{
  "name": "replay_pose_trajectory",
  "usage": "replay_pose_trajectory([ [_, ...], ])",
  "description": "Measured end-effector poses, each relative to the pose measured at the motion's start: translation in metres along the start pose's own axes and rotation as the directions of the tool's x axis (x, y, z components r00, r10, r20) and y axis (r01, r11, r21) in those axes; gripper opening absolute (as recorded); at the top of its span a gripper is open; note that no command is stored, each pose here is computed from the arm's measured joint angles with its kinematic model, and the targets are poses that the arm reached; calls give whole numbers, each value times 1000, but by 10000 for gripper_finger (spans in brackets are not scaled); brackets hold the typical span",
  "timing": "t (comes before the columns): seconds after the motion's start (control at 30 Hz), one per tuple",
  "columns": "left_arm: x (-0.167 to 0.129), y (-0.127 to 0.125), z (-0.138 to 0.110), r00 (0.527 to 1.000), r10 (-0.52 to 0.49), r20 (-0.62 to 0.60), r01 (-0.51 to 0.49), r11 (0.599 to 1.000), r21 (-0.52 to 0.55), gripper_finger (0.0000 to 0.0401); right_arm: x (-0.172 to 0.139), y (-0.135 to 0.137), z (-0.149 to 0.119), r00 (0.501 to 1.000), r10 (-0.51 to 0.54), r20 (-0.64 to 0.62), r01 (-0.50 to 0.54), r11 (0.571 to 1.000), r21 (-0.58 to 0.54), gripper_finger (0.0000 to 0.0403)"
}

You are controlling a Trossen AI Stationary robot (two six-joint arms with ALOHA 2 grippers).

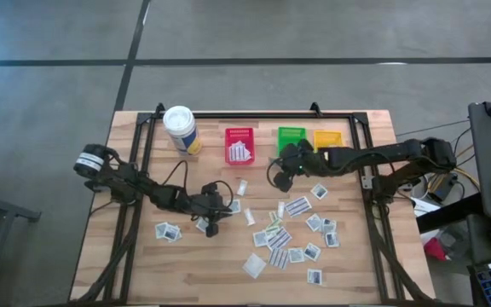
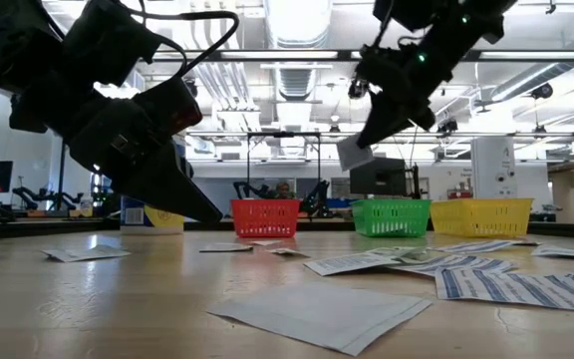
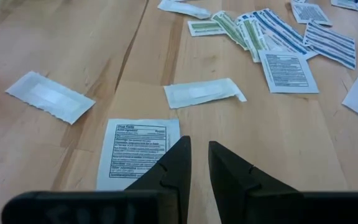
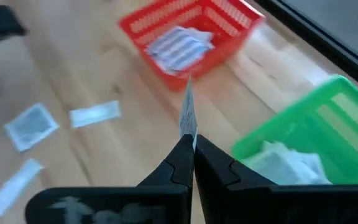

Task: Pick & Place First Aid Supplies
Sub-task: Put the alcohol pad in the green bin

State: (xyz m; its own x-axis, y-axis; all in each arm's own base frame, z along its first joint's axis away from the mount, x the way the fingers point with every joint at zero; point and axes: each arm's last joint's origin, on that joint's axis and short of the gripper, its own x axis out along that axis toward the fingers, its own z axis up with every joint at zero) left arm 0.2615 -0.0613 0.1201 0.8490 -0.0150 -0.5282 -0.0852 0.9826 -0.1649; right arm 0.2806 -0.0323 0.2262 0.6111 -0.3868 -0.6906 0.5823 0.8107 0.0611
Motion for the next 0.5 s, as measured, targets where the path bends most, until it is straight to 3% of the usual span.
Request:
replay_pose_trajectory([
  [0.23,0,-2,0,1000,-8,3,8,1000,-11,64,0,-41,-10,996,-90,-4,90,989,113,8],
  [0.5,-1,-5,0,1000,-15,3,15,1000,-15,64,-2,-76,-9,985,-173,7,163,938,305,8],
])
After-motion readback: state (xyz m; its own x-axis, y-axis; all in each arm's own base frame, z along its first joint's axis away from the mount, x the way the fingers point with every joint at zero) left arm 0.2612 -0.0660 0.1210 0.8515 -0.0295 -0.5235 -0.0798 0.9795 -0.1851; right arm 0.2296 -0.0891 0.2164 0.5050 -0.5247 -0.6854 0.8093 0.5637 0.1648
